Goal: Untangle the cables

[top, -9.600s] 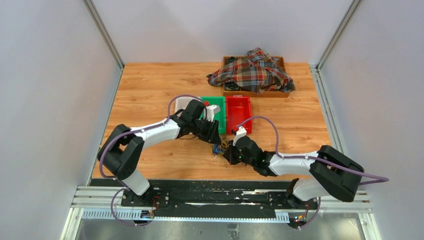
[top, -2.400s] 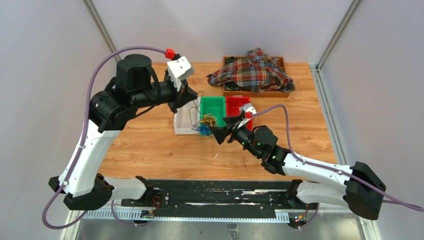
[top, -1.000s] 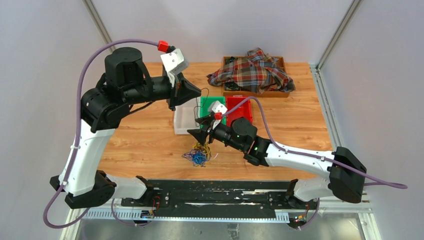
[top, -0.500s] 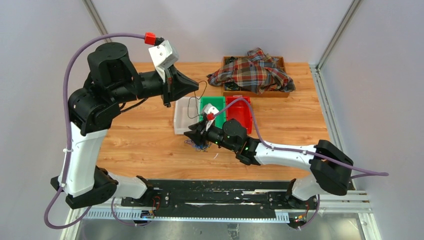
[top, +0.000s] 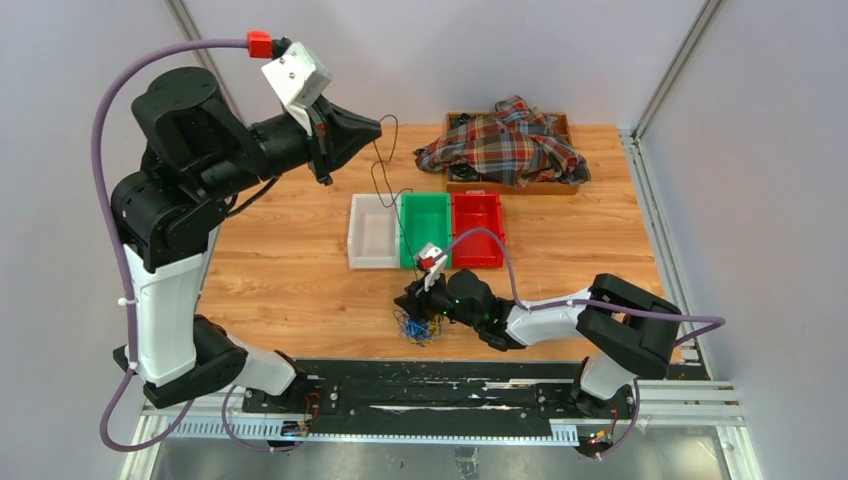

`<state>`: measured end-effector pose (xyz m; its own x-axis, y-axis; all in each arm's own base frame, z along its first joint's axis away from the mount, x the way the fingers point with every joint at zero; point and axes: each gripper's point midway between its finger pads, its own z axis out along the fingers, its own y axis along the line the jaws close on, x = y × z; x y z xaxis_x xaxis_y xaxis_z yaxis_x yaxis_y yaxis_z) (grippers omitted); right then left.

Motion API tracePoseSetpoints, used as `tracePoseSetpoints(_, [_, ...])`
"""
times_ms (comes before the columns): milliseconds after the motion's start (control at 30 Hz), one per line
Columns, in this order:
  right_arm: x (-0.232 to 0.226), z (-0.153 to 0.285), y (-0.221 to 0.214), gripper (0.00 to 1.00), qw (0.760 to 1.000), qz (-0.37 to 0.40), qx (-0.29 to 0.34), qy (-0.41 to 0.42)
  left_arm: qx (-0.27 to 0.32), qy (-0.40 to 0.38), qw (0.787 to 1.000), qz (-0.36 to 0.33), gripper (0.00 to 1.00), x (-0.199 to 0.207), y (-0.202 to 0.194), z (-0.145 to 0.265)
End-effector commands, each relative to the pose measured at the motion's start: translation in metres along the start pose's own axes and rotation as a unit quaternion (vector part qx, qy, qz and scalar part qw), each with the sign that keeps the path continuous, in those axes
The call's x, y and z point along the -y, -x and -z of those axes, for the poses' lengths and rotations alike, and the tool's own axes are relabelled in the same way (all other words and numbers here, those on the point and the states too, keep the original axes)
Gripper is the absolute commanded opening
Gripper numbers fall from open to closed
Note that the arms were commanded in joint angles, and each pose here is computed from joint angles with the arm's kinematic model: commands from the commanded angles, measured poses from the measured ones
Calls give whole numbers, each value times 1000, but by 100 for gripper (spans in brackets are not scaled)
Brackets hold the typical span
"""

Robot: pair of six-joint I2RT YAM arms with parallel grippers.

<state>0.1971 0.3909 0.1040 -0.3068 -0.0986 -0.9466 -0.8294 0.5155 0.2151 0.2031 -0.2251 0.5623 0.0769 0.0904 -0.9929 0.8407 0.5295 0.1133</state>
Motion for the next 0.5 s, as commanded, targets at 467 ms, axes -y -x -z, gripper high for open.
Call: tracePoseSetpoints(467, [56, 27, -60, 52, 993, -21, -11, -116, 274, 312, 902, -119, 0, -88, 142, 93])
